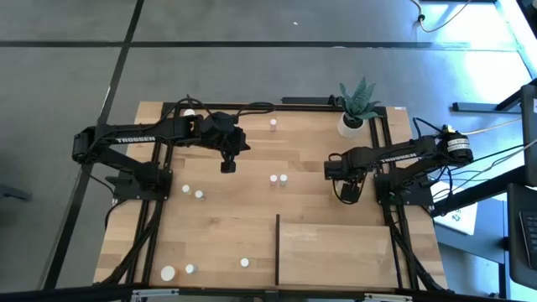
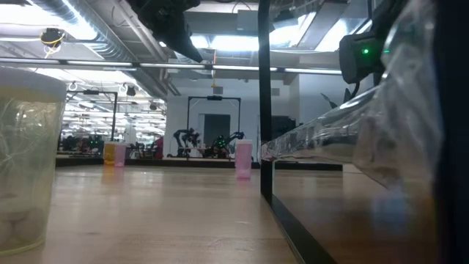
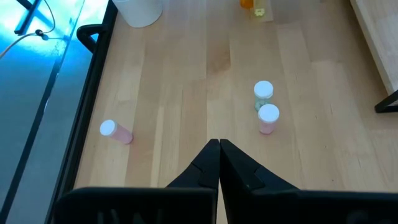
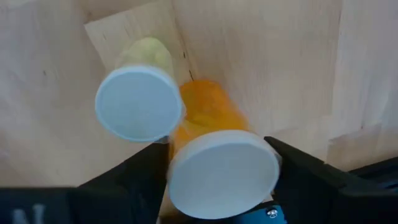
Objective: Pick and place medicine bottles onto shelf by color
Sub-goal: Put the middle right orange pill bottle on the shelf
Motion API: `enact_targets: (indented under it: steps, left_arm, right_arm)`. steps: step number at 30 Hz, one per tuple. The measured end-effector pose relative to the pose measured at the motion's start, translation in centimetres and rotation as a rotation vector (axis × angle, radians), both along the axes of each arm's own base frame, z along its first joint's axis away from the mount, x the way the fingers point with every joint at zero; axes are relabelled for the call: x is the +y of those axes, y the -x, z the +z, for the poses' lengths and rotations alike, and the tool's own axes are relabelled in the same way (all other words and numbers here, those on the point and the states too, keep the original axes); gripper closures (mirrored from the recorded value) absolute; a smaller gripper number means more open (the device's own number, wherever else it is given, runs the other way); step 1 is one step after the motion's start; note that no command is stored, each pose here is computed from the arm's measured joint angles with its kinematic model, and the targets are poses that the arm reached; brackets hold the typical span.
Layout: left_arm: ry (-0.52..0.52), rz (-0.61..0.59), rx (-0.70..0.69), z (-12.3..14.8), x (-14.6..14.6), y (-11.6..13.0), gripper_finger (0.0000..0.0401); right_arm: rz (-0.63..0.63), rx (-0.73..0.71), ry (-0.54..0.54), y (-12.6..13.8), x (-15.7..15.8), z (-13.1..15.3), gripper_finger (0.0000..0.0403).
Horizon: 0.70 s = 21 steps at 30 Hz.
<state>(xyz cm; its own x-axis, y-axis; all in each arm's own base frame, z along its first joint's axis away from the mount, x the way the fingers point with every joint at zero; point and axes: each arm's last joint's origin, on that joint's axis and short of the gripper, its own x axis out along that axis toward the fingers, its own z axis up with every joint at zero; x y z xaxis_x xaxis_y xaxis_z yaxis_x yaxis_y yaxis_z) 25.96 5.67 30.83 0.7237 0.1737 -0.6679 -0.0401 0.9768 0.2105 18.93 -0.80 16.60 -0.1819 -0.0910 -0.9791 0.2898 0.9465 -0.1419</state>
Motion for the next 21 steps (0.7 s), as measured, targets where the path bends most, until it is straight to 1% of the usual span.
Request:
enact_targets:
  steps: [6, 21]
  left_arm:
    - [0.000, 0.000, 0.000, 0.00, -0.01, 0.00, 0.0401]
    - [0.000, 0.000, 0.000, 0.00, -0.01, 0.00, 0.0401]
  right_arm:
    - [-0.021, -0.002, 0.002, 0.00, 0.01, 0.01, 0.0198]
    - [-0.019, 0.003, 0.002, 0.04, 0.01, 0.03, 0.0201]
